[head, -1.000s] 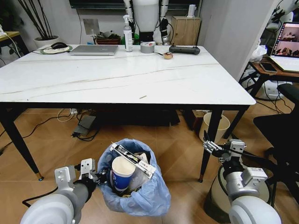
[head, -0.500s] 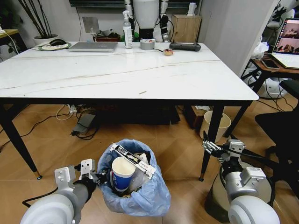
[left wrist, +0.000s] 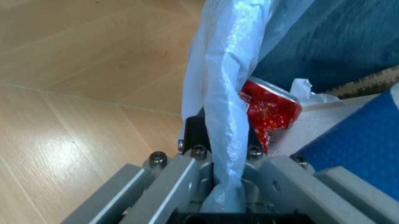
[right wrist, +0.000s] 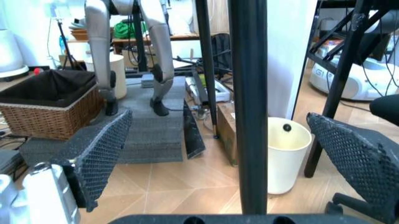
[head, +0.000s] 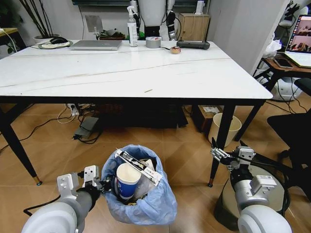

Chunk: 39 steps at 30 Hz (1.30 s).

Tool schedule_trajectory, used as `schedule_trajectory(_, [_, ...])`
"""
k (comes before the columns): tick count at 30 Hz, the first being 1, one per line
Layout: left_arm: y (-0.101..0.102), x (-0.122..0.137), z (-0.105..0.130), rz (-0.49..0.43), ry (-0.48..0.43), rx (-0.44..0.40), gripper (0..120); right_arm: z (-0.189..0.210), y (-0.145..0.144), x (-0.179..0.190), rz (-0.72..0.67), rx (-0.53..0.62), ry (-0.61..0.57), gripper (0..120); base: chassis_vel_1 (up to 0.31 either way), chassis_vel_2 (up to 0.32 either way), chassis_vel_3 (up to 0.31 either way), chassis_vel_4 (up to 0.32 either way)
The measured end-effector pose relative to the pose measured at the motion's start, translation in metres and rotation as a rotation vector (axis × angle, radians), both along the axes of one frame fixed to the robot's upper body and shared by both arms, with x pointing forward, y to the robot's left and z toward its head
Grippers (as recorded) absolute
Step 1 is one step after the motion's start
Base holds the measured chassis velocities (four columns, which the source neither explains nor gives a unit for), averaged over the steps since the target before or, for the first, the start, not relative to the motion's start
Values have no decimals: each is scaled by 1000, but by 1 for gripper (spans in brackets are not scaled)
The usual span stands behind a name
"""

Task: Pick up the trash bin and place the trash from the table into it.

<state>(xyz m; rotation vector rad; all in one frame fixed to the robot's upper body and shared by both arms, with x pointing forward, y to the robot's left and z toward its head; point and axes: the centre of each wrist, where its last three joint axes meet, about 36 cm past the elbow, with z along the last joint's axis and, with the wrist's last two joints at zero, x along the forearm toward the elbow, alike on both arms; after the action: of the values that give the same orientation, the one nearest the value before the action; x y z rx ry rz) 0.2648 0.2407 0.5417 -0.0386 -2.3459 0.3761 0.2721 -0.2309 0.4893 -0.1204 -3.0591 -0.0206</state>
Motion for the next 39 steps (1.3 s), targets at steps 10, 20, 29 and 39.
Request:
schedule_trajectory(10, [0,0,0,-1,-3,-2,0,0,0,0,-1,0,-1,100,0,0,0,0])
schedule_trajectory(20, [0,0,0,-1,-4,-2,0,-2,2,1,1,1,3,100,0,0,0,0])
schedule_trajectory(29, [-1,1,1,-2,-5,-3,0,-2,2,2,4,-1,3,100,0,0,0,0])
schedule_trajectory(39, [0,2,2,-4,-12,0,0,-5,4,6,7,4,2,100,0,0,0,0])
